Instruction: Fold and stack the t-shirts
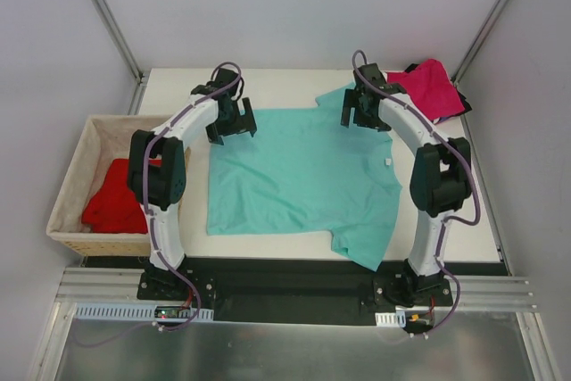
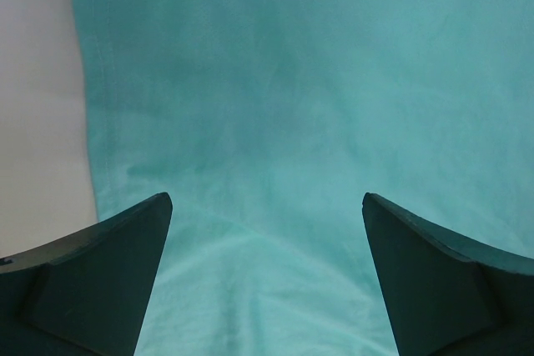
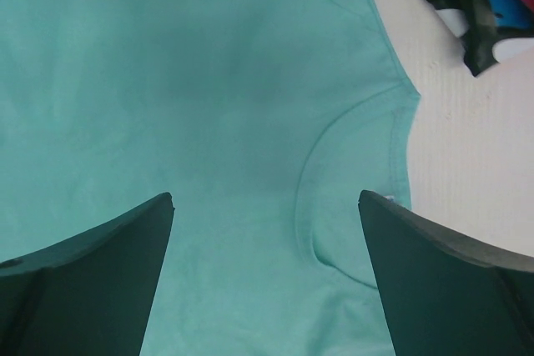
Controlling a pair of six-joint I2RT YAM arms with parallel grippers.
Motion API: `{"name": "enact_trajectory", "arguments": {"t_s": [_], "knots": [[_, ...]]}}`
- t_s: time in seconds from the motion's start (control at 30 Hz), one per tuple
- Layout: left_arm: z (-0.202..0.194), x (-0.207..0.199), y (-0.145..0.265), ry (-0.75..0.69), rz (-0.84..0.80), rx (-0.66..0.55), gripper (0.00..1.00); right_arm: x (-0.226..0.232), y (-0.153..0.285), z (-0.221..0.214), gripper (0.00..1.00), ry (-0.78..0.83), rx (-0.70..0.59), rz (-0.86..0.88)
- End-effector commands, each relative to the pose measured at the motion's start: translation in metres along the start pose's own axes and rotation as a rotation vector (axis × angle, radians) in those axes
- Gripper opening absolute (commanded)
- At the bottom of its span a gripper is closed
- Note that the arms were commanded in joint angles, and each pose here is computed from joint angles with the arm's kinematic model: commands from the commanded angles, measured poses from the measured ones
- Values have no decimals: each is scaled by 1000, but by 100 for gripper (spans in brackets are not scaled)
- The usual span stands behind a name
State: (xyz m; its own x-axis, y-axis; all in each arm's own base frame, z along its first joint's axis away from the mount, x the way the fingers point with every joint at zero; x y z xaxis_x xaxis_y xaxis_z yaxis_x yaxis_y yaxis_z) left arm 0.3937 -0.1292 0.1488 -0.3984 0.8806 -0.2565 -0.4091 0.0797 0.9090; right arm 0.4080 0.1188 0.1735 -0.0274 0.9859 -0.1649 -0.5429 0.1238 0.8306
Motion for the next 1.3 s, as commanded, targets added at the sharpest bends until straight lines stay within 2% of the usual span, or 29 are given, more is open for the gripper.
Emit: {"name": "enact_trajectory", "arguments": {"t_s": [0.0,0.13,0.67,1.27], "knots": [[15,-13,-6,21,0,-16,99,9,-9,18,98,9,5,107],[15,-12,-25,22,57,20,99,13,-21,12,98,-7,46,146],[-4,7,-5,43,126,61,98,9,-19,-44,98,4,163,97],[-4,10,-61,27,225,120,98,25,-64,-52,99,-8,248,105]]}}
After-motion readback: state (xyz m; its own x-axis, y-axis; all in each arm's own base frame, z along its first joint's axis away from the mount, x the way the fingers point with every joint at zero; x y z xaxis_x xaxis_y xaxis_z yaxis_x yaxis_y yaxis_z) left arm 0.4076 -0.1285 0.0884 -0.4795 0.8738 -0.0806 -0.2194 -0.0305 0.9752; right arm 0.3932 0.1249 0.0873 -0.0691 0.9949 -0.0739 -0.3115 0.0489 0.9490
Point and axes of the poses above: each gripper's point midway between its finger pads, its own y axis back along the fingers, its own x axis along the line the jaws close on, z = x × y, the point moved 7 cm from there along y, back along the fingers, and after that the axes turned 12 degrees about y, right-handed, at the moved point
